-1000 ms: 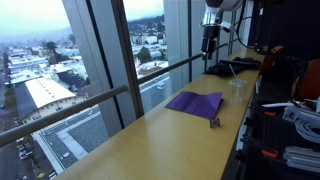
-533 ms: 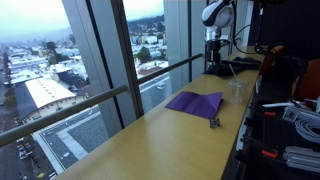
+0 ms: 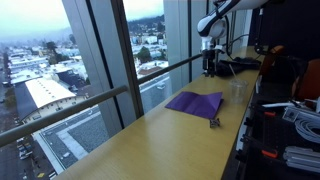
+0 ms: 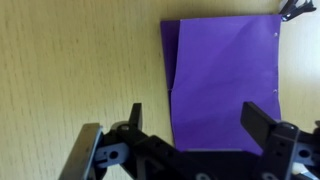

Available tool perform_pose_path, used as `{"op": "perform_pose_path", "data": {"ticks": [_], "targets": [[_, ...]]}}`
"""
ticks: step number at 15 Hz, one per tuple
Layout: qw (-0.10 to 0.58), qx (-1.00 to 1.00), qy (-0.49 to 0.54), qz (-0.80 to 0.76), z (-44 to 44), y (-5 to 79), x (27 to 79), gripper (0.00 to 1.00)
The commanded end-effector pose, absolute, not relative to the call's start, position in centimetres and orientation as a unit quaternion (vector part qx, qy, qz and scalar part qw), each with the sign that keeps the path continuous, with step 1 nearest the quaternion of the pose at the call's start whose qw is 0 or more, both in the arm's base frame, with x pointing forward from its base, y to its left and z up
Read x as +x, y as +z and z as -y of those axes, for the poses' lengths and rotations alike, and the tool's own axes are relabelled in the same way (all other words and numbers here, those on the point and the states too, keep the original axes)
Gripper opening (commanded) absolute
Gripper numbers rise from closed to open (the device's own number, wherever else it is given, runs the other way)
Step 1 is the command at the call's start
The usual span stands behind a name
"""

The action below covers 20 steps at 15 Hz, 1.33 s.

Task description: Open the purple paper file to the left

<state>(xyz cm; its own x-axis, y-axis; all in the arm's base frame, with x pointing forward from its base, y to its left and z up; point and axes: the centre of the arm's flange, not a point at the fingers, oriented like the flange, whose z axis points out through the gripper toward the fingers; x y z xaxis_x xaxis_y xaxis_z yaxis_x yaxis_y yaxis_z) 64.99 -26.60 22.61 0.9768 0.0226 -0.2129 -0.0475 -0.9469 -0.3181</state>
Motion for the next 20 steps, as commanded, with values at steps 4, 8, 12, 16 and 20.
{"op": "perform_pose_path", "data": {"ticks": [4, 8, 12, 16, 20], "targets": [[0.185, -0.973, 0.135, 0.004, 25.0, 17.4, 64.7, 1.00], [0.200, -0.967, 0.158, 0.002, 23.5, 15.1, 63.9, 1.00], [0.211, -0.961, 0.182, 0.004, 21.8, 13.5, 62.7, 1.00], [0.212, -0.959, 0.190, 0.006, 20.8, 12.8, 62.0, 0.75], [0.209, -0.958, 0.194, 0.011, 20.0, 12.3, 61.5, 0.49]]}}
